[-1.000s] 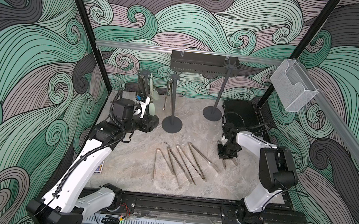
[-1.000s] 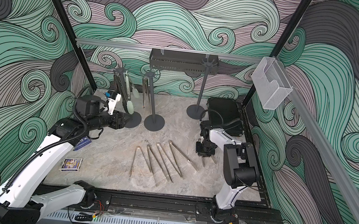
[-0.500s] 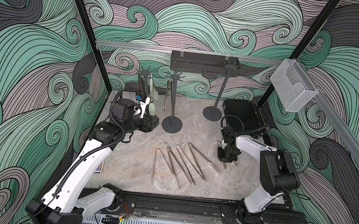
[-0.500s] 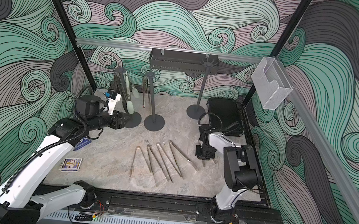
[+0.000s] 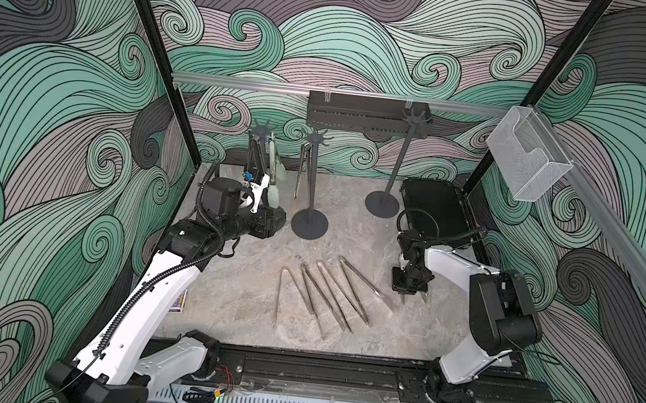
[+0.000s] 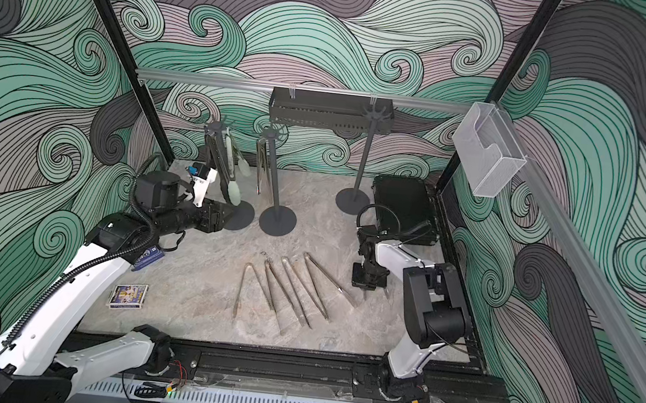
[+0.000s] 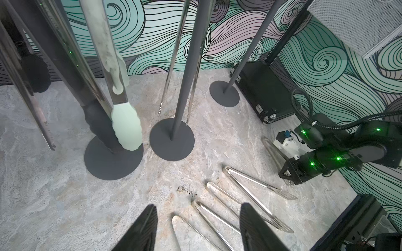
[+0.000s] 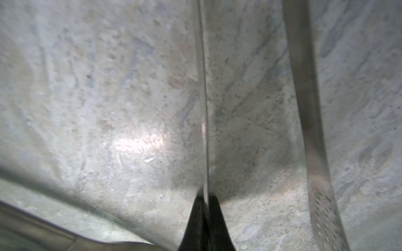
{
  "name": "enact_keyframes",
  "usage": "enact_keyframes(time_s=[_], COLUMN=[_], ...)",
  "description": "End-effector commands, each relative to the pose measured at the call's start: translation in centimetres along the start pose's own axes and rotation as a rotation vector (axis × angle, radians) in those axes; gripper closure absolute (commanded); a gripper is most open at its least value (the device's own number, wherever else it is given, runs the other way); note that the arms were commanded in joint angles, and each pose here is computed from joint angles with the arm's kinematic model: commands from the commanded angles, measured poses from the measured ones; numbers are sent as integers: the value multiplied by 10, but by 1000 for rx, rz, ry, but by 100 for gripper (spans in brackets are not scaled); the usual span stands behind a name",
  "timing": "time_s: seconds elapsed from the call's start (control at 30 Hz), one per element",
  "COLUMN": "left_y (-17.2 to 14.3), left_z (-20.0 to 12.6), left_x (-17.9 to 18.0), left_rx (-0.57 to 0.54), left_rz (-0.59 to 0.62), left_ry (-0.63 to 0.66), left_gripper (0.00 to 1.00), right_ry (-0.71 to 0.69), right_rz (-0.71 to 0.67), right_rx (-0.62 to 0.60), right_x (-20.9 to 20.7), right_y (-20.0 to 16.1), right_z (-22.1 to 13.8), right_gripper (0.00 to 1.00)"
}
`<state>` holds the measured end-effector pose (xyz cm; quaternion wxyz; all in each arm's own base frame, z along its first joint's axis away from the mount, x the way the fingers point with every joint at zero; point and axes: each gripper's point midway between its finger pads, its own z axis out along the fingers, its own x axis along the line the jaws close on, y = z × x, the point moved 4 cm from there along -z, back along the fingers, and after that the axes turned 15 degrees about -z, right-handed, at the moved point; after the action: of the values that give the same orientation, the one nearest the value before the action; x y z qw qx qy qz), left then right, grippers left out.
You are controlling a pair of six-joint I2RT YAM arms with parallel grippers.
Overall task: Hang food tongs on kitchen utensil racks
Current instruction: Pick up the food tongs from the center of the board, then hang the food tongs on the rack.
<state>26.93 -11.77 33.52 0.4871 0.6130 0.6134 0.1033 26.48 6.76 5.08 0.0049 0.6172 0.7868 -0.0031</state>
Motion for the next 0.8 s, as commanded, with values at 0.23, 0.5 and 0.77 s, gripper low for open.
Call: enact_keyframes(time_s=[0.23,0.5,0.77], left_y=[-9,-28,-36], left_z=[-22,-23,-23], left_x=[0,3,2], left_rx=[-35,-44,-25], left_rz=[-2,-18,-2], left_ry=[-8,-58,-86], left_gripper=[42,43,43], right_ry=[193,383,458], right_rz=[-259,-636,-850], right_rx=[-439,-981,-1130], right_x=[39,84,115], right_y=[61,92,122], right_z=[-123,-262,-319], right_gripper=[100,100,100])
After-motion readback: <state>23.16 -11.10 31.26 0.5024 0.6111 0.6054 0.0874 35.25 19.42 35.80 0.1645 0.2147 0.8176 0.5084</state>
